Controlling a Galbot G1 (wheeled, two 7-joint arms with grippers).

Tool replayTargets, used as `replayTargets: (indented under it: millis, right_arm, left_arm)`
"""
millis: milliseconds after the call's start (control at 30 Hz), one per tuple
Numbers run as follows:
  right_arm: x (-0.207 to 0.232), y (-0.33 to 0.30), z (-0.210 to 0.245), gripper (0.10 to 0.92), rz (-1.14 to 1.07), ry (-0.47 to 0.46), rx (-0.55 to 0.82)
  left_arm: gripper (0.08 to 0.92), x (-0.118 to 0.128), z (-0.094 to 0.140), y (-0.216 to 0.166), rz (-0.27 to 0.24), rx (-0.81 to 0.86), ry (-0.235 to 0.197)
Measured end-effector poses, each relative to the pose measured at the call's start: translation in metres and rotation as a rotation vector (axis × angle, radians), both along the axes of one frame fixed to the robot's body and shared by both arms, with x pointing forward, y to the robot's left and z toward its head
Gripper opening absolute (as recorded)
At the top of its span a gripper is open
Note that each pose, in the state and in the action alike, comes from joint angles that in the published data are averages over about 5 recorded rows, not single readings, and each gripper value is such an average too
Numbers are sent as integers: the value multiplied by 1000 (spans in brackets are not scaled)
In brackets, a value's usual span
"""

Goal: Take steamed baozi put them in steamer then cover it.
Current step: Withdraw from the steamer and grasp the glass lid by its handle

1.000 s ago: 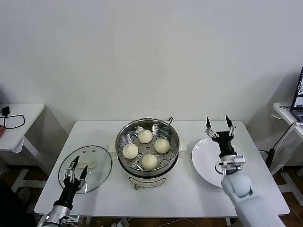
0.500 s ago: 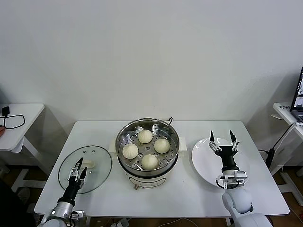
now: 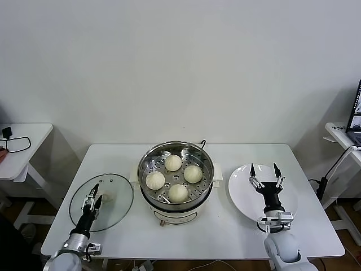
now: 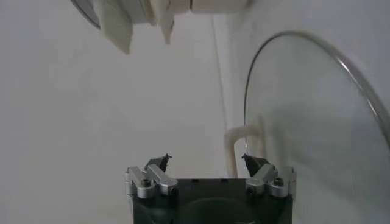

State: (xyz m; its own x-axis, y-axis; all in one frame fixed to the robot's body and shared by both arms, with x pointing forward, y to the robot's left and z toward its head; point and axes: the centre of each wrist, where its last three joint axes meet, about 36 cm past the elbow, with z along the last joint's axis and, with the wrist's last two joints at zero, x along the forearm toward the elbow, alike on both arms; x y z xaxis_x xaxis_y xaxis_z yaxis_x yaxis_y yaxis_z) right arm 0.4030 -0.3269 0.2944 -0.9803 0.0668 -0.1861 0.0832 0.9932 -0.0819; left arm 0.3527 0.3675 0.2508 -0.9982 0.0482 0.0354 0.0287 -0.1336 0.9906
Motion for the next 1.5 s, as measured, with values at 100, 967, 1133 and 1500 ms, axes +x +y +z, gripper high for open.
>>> replayTargets:
  millis: [100, 967, 1133, 1500]
  right_arm:
    - [-2, -2, -1, 823, -3, 0, -5]
    - [-8, -2, 0, 823, -12, -11, -19]
    - [-9, -1, 1, 823, -12, -14, -20]
    - [-9, 3, 5, 823, -5, -25, -15]
  left_arm:
    - [823, 6, -1, -1, 4, 1, -3]
    - [506, 35, -8, -2, 30, -14, 24]
    - [359, 33, -8, -2, 33, -28, 25]
    - [191, 31, 24, 10, 58, -44, -37]
